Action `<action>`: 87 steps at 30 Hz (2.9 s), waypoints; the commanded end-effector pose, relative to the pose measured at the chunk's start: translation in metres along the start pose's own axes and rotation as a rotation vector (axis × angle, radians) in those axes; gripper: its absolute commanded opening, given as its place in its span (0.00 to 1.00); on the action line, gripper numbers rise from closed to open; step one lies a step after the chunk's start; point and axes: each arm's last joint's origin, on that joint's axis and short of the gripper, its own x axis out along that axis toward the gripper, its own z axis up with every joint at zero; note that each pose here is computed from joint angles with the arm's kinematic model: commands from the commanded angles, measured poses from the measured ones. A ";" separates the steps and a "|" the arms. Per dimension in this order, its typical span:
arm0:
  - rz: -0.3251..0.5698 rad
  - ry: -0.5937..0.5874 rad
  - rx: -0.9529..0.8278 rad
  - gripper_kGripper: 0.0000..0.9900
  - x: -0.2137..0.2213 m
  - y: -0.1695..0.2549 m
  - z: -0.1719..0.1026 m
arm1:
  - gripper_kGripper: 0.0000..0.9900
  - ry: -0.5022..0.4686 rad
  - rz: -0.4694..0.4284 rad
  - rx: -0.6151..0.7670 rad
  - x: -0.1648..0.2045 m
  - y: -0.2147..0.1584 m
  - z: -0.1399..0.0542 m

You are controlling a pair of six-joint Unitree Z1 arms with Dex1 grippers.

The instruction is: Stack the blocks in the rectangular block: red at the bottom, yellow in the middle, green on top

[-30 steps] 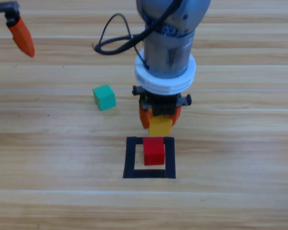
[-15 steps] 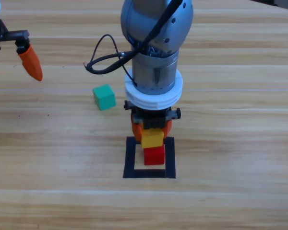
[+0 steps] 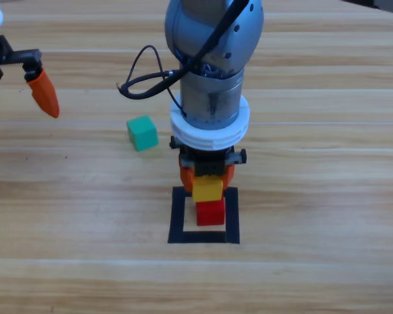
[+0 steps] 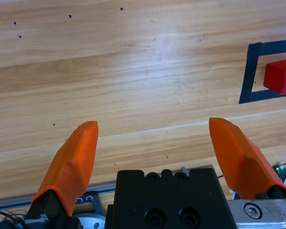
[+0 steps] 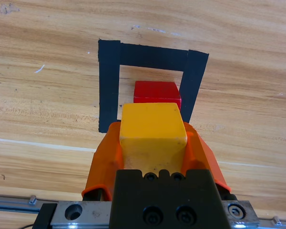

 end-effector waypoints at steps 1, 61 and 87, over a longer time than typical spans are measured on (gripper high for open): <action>0.009 0.039 -0.025 1.00 0.019 0.000 0.004 | 0.10 0.078 -0.069 -0.011 0.045 0.011 -0.008; 0.088 -0.004 -0.293 1.00 0.121 -0.139 0.096 | 1.00 -0.510 0.361 -0.395 -0.144 -0.141 -0.124; 0.249 -0.027 -0.546 1.00 0.183 -0.149 0.104 | 1.00 -0.543 0.363 -0.592 -0.141 -0.213 -0.159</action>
